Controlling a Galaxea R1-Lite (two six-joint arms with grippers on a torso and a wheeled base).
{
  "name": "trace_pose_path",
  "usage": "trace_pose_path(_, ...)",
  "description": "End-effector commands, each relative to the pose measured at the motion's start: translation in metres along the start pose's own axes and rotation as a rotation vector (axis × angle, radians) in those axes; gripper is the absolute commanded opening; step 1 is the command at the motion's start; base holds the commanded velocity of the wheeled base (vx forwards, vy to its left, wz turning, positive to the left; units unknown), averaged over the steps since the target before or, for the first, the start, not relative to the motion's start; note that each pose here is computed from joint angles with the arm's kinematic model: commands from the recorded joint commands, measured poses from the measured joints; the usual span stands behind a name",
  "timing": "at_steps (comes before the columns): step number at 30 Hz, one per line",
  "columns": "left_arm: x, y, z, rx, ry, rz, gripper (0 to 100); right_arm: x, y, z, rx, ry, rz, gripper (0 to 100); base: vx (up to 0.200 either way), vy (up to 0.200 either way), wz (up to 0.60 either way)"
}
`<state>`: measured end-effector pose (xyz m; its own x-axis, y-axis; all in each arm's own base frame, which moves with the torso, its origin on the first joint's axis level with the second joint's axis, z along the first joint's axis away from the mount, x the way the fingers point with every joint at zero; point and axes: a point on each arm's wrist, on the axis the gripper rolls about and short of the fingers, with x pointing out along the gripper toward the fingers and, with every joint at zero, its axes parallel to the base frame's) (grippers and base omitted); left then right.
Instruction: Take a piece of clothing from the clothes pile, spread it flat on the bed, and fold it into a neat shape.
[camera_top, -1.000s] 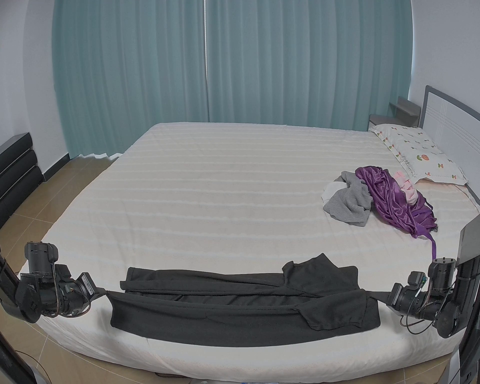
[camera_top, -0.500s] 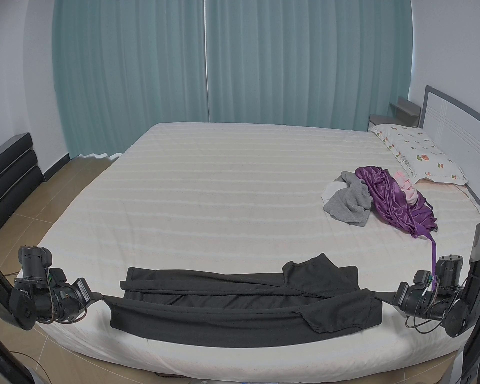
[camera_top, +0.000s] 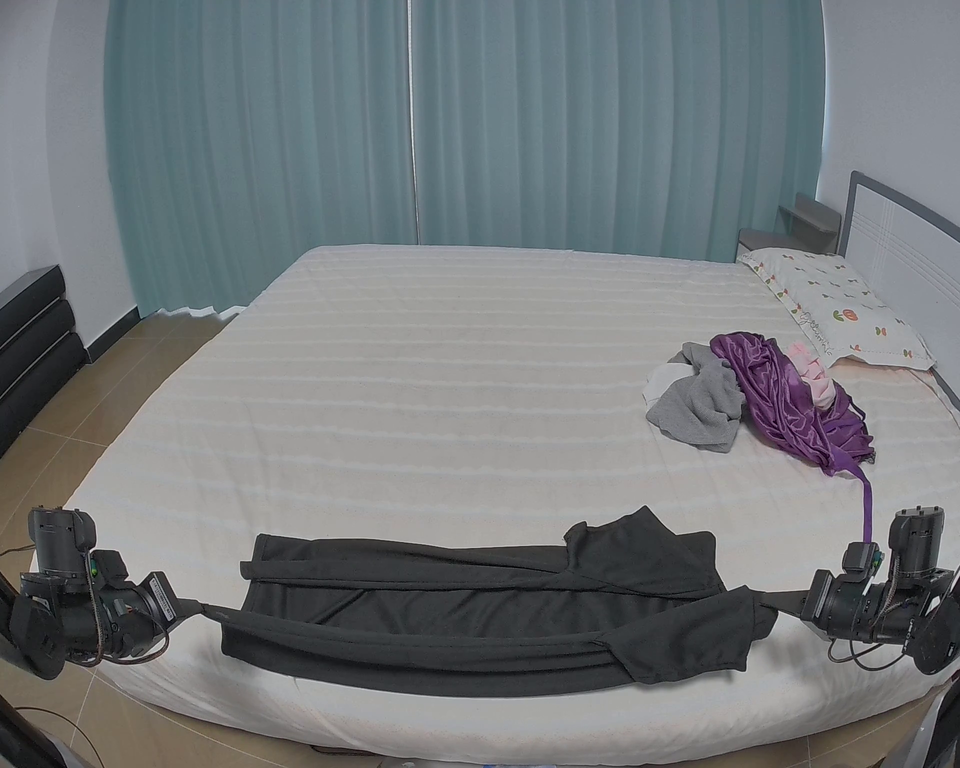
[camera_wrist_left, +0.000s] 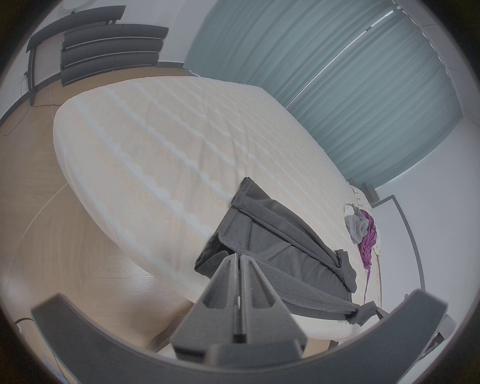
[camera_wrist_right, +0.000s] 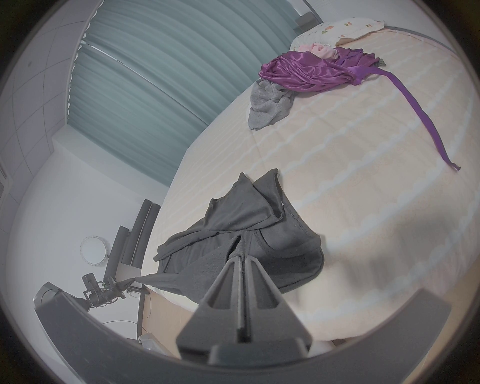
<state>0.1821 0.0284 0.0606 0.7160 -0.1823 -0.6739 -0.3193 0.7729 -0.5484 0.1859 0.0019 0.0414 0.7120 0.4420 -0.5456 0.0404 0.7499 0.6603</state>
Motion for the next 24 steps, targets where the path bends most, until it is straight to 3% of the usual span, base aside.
trace_pose_path(1, -0.004, 0.000, -0.002, 0.001, -0.007, -0.003, 0, -0.013, 0.008, -0.002, -0.022, -0.026, 0.017, 0, 0.000, 0.000, 0.00)
trace_pose_path(7, -0.012, 0.002, -0.002, -0.008, -0.036, 0.002, 0, -0.015, 0.004, -0.007, -0.038, 0.013, -0.014, 0, 0.000, 0.000, 0.00)
trace_pose_path(13, -0.014, 0.006, -0.006, 0.040, 0.005, 0.035, 0, -0.018, 0.004, -0.010, -0.047, 0.037, -0.027, 0, 0.000, 0.000, 0.00)
trace_pose_path(24, -0.009, 0.007, -0.003, 0.037, 0.020, 0.042, 0, -0.011, 0.000, -0.009, -0.041, 0.056, -0.042, 0, 0.000, 0.000, 0.00)
